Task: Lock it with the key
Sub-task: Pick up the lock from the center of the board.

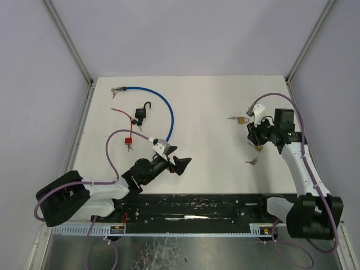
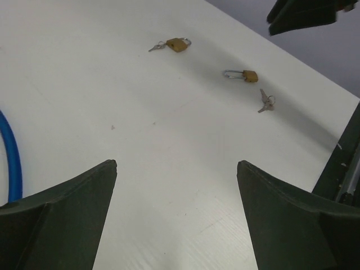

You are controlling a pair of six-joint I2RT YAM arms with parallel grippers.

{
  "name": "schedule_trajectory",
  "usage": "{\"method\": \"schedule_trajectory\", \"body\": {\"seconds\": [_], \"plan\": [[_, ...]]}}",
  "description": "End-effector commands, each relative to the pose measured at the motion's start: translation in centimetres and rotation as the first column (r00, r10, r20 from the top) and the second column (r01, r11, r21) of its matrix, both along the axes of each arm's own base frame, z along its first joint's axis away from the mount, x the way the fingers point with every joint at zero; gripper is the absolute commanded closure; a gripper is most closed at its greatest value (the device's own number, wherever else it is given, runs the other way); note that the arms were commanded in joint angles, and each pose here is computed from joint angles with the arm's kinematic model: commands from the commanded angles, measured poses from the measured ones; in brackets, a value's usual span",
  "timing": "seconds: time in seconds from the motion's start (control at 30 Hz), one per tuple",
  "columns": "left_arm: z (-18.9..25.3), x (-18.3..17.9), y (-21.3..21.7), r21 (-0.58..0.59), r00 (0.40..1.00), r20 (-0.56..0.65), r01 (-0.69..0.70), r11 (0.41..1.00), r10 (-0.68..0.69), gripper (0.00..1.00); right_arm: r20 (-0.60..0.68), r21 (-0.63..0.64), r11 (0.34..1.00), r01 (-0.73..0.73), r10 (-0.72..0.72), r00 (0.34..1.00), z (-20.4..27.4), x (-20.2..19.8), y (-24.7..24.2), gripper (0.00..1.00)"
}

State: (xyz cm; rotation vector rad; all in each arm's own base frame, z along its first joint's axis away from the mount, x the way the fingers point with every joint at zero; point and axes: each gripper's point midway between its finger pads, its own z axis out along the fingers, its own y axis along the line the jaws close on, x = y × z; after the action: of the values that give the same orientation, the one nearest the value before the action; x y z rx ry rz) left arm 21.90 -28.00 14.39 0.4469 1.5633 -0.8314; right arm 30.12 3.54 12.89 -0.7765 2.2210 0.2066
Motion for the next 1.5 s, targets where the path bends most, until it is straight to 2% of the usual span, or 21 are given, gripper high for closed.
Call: {"method": "schedule_trajectory", "body": {"seconds": [0.0, 0.2, 0.37, 0.5, 0.6, 0.7, 0.87, 1.03, 1.27, 1.47], "plan": [[0.3, 1.7, 0.7, 0.012, 0.996, -0.025, -0.082, 0.997, 0.083, 0.14, 0.119, 0.132, 0.974, -0.185, 0.170, 0.978, 3.5, -1.5, 3.7, 0.59], [-1.4, 3.3, 1.6, 0.094, 0.980, -0.101, -0.160, 0.983, 0.169, 0.14, 0.176, 0.211, 0.927, -0.309, 0.275, 0.945, 6.0, -3.2, 6.0, 0.59], [-2.3, 5.0, 2.8, 0.162, 0.958, -0.144, -0.225, 0.961, 0.249, 0.14, 0.246, 0.243, 0.894, -0.376, 0.318, 0.916, 9.9, -3.7, 7.2, 0.57], [-2.7, 7.7, 4.4, 0.215, 0.917, -0.197, -0.305, 0.928, 0.347, 0.14, 0.268, 0.321, 0.851, -0.416, 0.339, 0.902, 12.5, -4.3, 8.4, 0.55], [-3.6, 9.4, 5.5, 0.272, 0.884, -0.236, -0.338, 0.901, 0.403, 0.14, 0.260, 0.343, 0.828, -0.444, 0.370, 0.892, 10.3, -5.1, 8.9, 0.54], [-4.8, 10.9, 6.2, 0.334, 0.858, -0.261, -0.349, 0.876, 0.442, 0.14, 0.253, 0.308, 0.861, -0.406, 0.337, 0.907, 8.2, -4.8, 8.2, 0.51], [-7.0, 12.6, 7.8, 0.428, 0.810, -0.283, -0.372, 0.824, 0.513, 0.15, 0.261, 0.312, 0.857, -0.410, 0.338, 0.904, 8.5, -5.0, 8.3, 0.51], [-8.3, 13.3, 8.0, 0.448, 0.794, -0.318, -0.356, 0.820, 0.518, 0.16, 0.272, 0.299, 0.860, -0.413, 0.338, 0.901, 8.4, -5.2, 8.2, 0.51], [-5.3, 17.6, 10.0, 0.473, 0.755, -0.298, -0.415, 0.777, 0.585, 0.16, 0.277, 0.290, 0.863, -0.414, 0.339, 0.899, 8.4, -5.3, 8.2, 0.51], [-2.1, 21.8, 13.4, 0.436, 0.713, -0.315, -0.477, 0.763, 0.626, 0.12, 0.294, 0.287, 0.860, -0.423, 0.341, 0.893, 8.7, -5.6, 8.3, 0.51]]}}
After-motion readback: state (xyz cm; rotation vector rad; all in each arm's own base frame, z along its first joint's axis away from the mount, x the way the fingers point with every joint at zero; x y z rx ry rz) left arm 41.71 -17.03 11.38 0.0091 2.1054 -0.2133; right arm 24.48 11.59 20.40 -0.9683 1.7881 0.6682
